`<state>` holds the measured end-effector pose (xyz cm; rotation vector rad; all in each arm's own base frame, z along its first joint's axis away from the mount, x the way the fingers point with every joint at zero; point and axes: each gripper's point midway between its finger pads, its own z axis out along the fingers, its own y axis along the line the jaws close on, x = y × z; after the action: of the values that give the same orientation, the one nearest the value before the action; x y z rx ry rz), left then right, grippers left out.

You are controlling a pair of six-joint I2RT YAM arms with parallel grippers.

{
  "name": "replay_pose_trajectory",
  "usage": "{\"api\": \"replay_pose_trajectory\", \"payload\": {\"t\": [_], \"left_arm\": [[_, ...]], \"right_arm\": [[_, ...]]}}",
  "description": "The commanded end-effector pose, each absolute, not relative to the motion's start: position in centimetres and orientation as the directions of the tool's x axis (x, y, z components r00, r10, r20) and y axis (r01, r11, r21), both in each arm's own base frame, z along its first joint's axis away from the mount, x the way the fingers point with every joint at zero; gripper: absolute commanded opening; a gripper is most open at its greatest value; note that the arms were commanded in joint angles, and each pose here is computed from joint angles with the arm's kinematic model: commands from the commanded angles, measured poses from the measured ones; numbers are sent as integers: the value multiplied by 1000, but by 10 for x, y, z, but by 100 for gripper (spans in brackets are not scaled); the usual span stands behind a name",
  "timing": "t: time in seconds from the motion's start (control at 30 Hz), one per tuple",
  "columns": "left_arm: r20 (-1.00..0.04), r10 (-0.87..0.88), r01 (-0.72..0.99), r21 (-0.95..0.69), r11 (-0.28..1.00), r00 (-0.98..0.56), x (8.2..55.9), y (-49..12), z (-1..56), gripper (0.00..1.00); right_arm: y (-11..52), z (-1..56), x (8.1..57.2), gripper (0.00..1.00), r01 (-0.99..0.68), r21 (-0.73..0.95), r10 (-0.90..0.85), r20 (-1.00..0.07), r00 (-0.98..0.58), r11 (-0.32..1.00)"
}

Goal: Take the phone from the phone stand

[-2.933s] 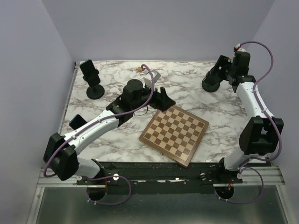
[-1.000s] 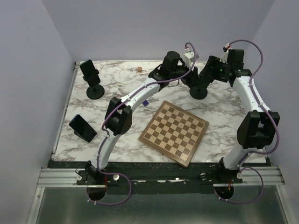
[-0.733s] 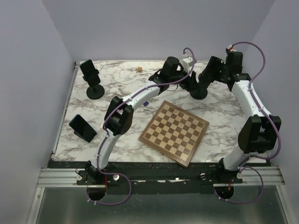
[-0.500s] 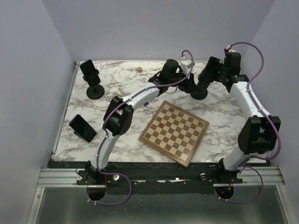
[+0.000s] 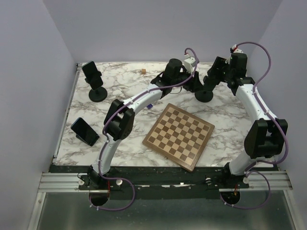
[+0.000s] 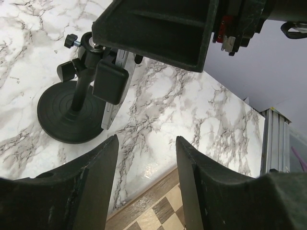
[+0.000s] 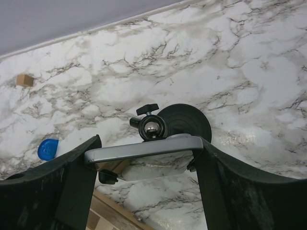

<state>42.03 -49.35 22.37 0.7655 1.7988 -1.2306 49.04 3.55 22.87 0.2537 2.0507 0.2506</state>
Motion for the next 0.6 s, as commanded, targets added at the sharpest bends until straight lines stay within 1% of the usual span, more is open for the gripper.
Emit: {"api": "replay_pose_trajectory", "payload": {"t": [0.0, 0.07, 0.1, 0.13, 0.23, 0.27, 0.37, 0.5, 0.57], "left_arm": [[-895, -21, 837, -424, 345, -445, 430, -498, 253, 58], [-901, -24, 842, -415, 344, -434, 434, -502, 252, 58], [-903, -29, 843, -411, 348, -428, 438, -503, 253, 58], [-905, -33, 843, -408, 350, -424, 441, -505, 253, 57], [-904, -44, 841, -412, 350, -425, 449, -511, 250, 57], [-900, -48, 838, -421, 348, -432, 450, -513, 249, 56], [-888, -66, 829, -450, 333, -455, 453, -519, 245, 53], [-874, -81, 811, -476, 339, -479, 457, -522, 236, 49], [-870, -84, 804, -482, 349, -485, 459, -522, 232, 48]], "right_arm": [[40, 230, 491, 65, 42, 275, 262, -849, -459, 961], [42, 230, 490, 48, 24, 271, 251, -850, -463, 962], [43, 229, 489, 36, 12, 266, 241, -852, -465, 964], [45, 228, 489, 27, -2, 260, 229, -853, -469, 966], [45, 228, 489, 5, -25, 208, 172, -865, -472, 978], [44, 229, 490, 1, -21, 188, 156, -869, -470, 982], [42, 231, 493, 1, -14, 145, 120, -871, -477, 989], [46, 232, 496, 1, -27, 157, 124, -861, -493, 987], [51, 232, 496, 1, -46, 171, 124, -854, -506, 984]]}}
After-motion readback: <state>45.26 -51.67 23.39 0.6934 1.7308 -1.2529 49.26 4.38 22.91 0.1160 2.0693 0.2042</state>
